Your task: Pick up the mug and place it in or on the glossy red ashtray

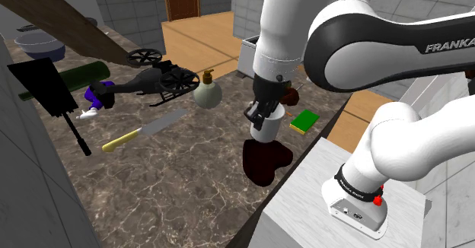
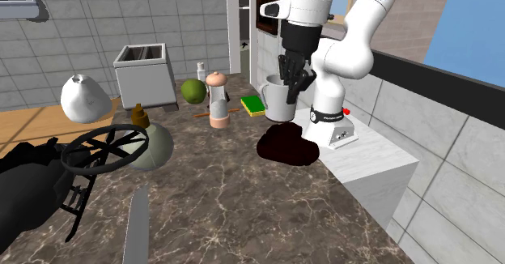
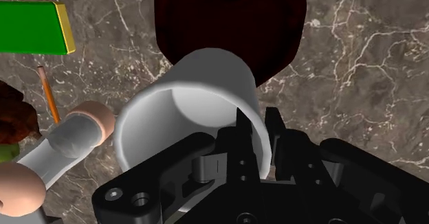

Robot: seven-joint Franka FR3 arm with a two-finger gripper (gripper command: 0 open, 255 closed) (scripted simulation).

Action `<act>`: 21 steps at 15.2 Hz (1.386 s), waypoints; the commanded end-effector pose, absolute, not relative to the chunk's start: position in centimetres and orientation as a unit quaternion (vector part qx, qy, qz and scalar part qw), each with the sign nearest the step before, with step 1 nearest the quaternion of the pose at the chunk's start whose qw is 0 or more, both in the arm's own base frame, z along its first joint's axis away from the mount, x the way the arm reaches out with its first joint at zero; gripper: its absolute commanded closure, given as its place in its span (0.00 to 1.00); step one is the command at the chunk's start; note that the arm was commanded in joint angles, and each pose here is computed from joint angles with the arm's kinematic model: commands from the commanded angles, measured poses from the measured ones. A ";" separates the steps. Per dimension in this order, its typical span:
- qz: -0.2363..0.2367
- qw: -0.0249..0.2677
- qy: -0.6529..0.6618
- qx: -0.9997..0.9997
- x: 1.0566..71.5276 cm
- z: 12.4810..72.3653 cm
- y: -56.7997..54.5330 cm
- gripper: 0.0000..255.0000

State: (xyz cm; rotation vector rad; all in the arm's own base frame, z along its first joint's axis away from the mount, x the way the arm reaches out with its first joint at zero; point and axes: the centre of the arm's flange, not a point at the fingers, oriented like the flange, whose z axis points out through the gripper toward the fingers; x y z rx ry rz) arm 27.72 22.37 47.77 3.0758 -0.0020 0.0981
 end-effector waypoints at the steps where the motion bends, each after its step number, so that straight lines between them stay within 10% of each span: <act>1: 0.032 0.032 -0.001 0.999 27.5 46.8 22.4 1.00; 21: 0.032 0.032 -0.001 0.999 27.5 40.0 22.4 1.00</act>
